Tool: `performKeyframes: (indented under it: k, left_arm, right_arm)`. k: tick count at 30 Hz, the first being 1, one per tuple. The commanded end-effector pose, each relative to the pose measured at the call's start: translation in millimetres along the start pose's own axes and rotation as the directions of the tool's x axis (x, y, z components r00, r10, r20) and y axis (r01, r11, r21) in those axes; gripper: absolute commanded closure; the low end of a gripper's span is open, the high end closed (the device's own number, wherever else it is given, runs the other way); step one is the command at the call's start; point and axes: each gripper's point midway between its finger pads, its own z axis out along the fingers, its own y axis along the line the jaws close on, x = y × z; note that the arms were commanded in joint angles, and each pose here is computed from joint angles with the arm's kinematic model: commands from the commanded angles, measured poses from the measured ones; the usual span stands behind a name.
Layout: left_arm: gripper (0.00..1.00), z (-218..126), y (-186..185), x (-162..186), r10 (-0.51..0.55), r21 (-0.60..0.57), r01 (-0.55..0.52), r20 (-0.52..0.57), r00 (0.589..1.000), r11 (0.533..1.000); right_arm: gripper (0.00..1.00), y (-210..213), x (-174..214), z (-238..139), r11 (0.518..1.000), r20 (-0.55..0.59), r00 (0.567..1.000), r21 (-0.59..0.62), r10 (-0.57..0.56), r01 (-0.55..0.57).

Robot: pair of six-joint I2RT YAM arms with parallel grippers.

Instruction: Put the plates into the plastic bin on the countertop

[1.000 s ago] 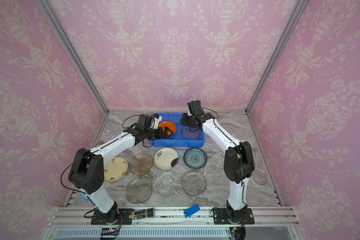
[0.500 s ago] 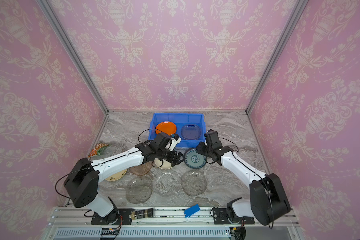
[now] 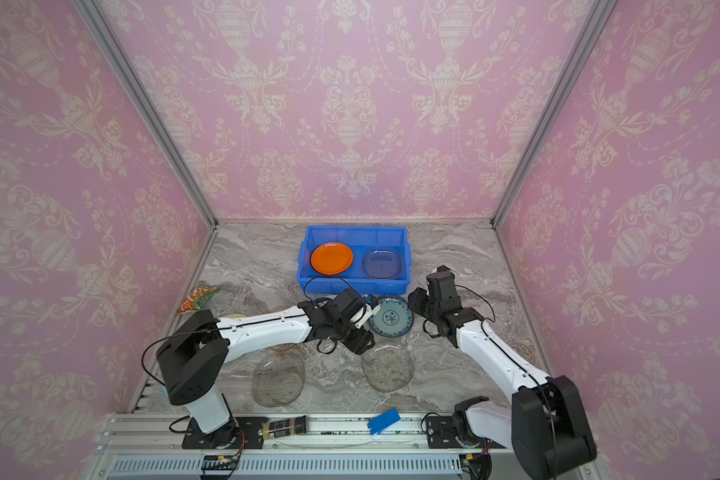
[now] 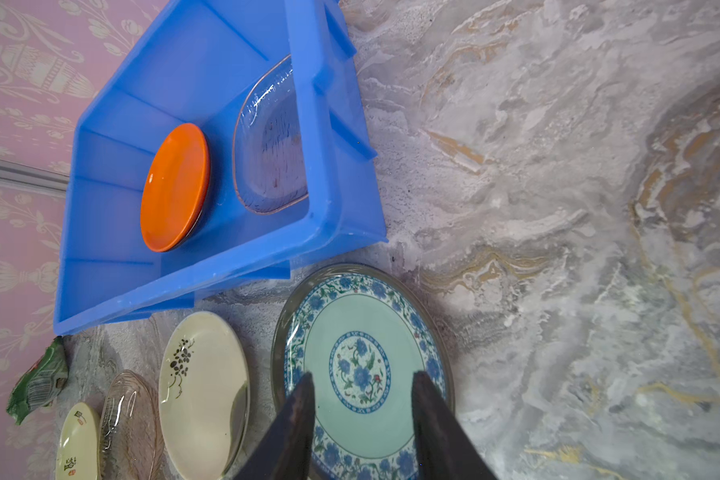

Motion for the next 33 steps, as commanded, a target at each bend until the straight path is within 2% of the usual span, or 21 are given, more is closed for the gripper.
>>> performKeyframes:
  k: [1, 7, 16, 28, 29, 33]
  left_arm:
    - [0.40, 4, 0, -3, 0.045, -0.017, -0.046, -0.010, 0.999, 0.999]
    - [0.45, 19, 1, 3, 0.058, -0.015, -0.059, -0.034, 0.998, 0.998]
    - [0.58, 37, -5, 5, 0.055, 0.030, -0.052, -0.082, 0.995, 0.998]
    - [0.66, 51, -15, 6, 0.048, 0.094, -0.038, -0.110, 0.993, 0.995]
    - [0.70, 51, -16, 6, 0.050, 0.098, -0.039, -0.111, 0.993, 0.994]
    - [0.73, 52, -18, 6, 0.050, 0.106, -0.038, -0.113, 0.992, 0.994]
  right_arm:
    - [0.60, -4, 1, 2, 0.999, 0.021, 0.999, -0.002, 0.037, -0.037]
    - [0.60, -12, 9, 7, 0.999, 0.006, 0.999, 0.015, 0.042, -0.042]
    - [0.61, -19, 20, 10, 0.999, -0.021, 0.999, 0.011, 0.045, -0.045]
    - [0.61, -24, 23, 11, 0.999, -0.037, 0.998, 0.004, 0.047, -0.047]
    - [0.61, -25, 23, 11, 0.999, -0.039, 0.998, 0.006, 0.048, -0.048]
    - [0.61, -25, 22, 11, 0.999, -0.037, 0.998, 0.003, 0.049, -0.049]
